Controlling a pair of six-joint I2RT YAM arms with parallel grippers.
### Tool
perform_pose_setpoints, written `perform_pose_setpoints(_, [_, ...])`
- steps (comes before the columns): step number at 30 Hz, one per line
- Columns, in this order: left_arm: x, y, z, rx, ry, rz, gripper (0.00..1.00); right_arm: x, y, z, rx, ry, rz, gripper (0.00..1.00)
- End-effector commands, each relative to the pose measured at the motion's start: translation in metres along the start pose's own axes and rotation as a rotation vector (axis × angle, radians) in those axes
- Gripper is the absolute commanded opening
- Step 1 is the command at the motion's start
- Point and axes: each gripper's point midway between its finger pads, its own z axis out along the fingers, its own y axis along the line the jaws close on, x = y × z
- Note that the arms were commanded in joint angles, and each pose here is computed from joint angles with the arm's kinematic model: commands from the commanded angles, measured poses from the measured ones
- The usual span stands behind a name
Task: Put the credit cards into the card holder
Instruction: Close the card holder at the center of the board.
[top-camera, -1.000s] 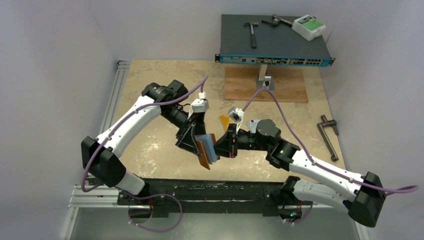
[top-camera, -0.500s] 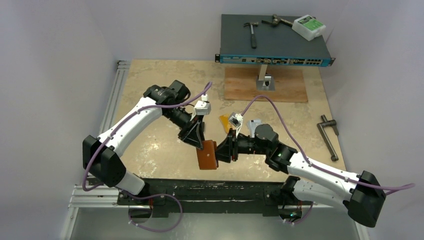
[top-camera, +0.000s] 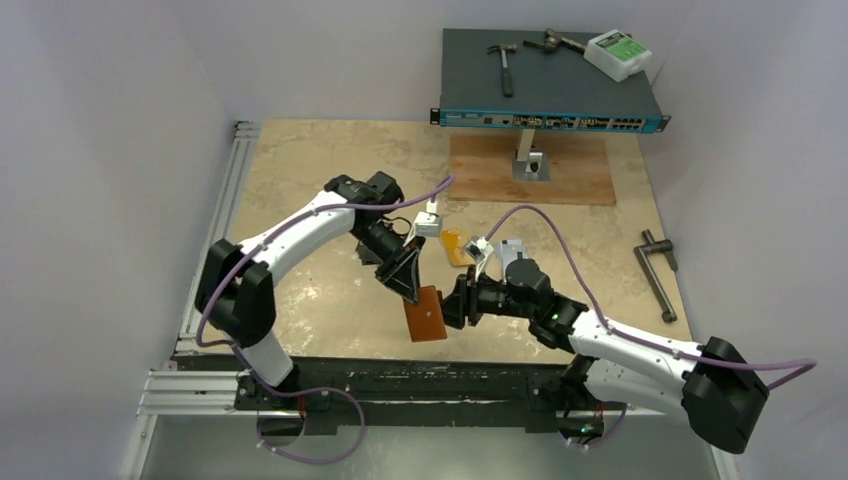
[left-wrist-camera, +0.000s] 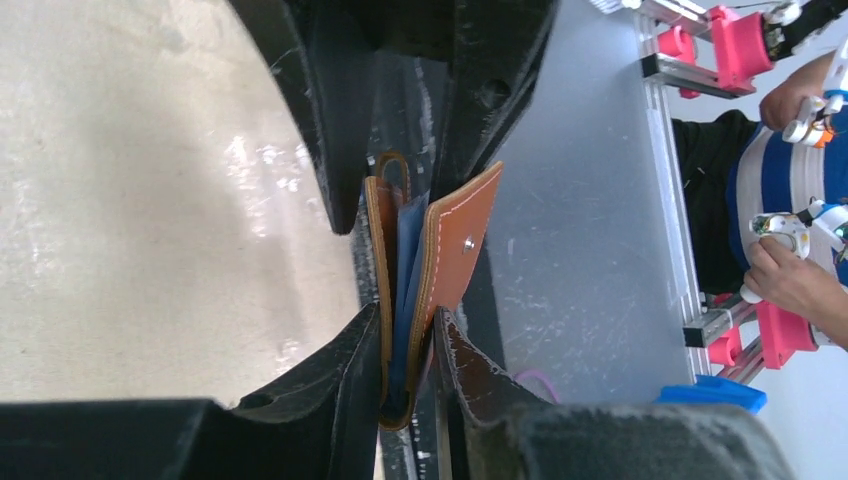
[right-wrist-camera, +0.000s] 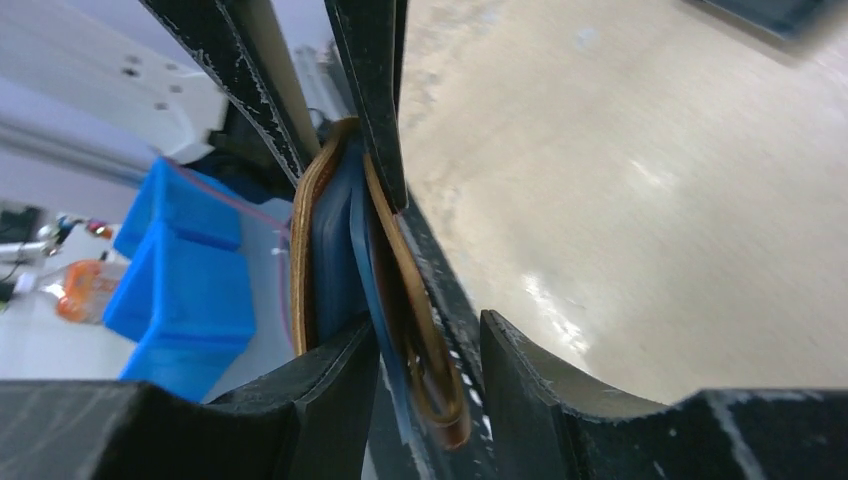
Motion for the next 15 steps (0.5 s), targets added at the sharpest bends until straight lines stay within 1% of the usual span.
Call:
perform_pose_setpoints(1, [0.010, 0.063, 0.014, -0.101, 0.065, 0.075, 0.19, 0.000, -0.020, 0.000, 0.062, -0.047, 0.034, 0.43])
perform_pose_setpoints(3, [0.018, 0.083, 0.021, -0.120, 0.113, 0.067, 0.20, 0.008, -0.036, -0.001, 0.119, -0.048, 0.062, 0.43])
perform_pose_setpoints(6, [0.021, 0.108, 0.026, -0.143, 0.159, 0.049, 0.24, 0.020, -0.054, -0.001, 0.183, -0.025, 0.098, 0.46])
perform_pose_setpoints(7, [0.021, 0.116, 0.028, -0.155, 0.171, 0.052, 0.26, 0.025, -0.058, -0.001, 0.194, -0.014, 0.105, 0.47])
perform_pose_setpoints(9, [0.022, 0.130, 0.030, -0.208, 0.207, 0.062, 0.36, 0.034, -0.066, -0.001, 0.225, 0.013, 0.121, 0.47])
perform_pose_setpoints(10, [0.022, 0.134, 0.030, -0.228, 0.222, 0.062, 0.42, 0.038, -0.070, -0.001, 0.243, 0.026, 0.127, 0.47])
perform_pose_setpoints(11, [0.020, 0.136, 0.029, -0.243, 0.227, 0.061, 0.53, 0.042, -0.076, -0.002, 0.267, 0.038, 0.134, 0.48])
perform_pose_setpoints(13, [0.018, 0.138, 0.024, -0.279, 0.224, 0.064, 0.66, 0.048, -0.086, -0.006, 0.319, 0.057, 0.141, 0.50])
perform_pose_setpoints(14, [0.019, 0.138, 0.023, -0.296, 0.225, 0.069, 0.81, 0.050, -0.092, -0.008, 0.355, 0.060, 0.141, 0.51])
perform_pose_setpoints(15, [0.018, 0.136, 0.020, -0.317, 0.224, 0.084, 0.93, 0.051, -0.098, -0.011, 0.392, 0.062, 0.142, 0.51])
